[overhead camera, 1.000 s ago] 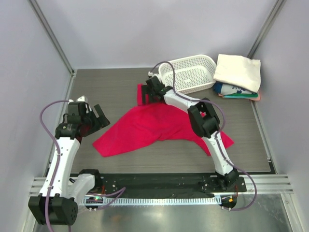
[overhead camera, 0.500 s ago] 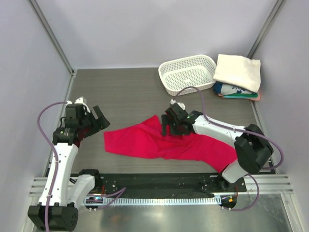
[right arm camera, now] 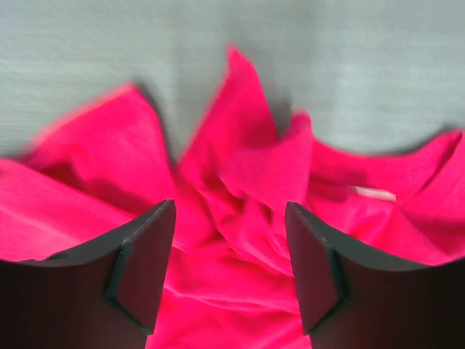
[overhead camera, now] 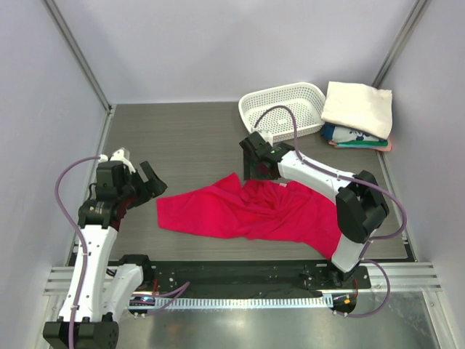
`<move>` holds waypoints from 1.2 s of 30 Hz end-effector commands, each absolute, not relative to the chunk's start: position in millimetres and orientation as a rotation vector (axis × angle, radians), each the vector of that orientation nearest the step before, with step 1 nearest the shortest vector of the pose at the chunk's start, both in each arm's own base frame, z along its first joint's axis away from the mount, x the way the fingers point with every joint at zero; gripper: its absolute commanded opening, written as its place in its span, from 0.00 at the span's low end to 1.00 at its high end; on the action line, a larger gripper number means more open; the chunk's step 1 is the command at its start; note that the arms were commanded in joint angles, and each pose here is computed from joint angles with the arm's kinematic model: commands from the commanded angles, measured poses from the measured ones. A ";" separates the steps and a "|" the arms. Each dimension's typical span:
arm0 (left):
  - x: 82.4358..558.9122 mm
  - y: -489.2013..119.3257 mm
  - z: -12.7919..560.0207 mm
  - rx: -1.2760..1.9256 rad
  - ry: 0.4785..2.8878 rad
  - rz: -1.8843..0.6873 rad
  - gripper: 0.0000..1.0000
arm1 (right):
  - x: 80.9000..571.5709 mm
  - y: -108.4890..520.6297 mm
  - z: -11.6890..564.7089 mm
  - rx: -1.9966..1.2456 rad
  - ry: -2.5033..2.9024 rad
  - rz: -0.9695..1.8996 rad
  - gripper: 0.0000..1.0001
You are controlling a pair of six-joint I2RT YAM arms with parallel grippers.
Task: Fold and stack the t-shirts
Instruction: Flatten the tshirt out
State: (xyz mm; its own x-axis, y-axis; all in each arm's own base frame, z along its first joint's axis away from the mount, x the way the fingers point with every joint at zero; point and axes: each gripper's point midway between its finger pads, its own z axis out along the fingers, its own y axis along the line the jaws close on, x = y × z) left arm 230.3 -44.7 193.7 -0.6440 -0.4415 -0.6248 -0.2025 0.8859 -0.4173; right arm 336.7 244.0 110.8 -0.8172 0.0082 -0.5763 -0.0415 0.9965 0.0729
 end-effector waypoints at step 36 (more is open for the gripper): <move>264.6 -28.1 58.5 -0.923 2.428 -0.180 0.67 | 315.0 138.1 159.6 0.056 2.400 -0.091 0.01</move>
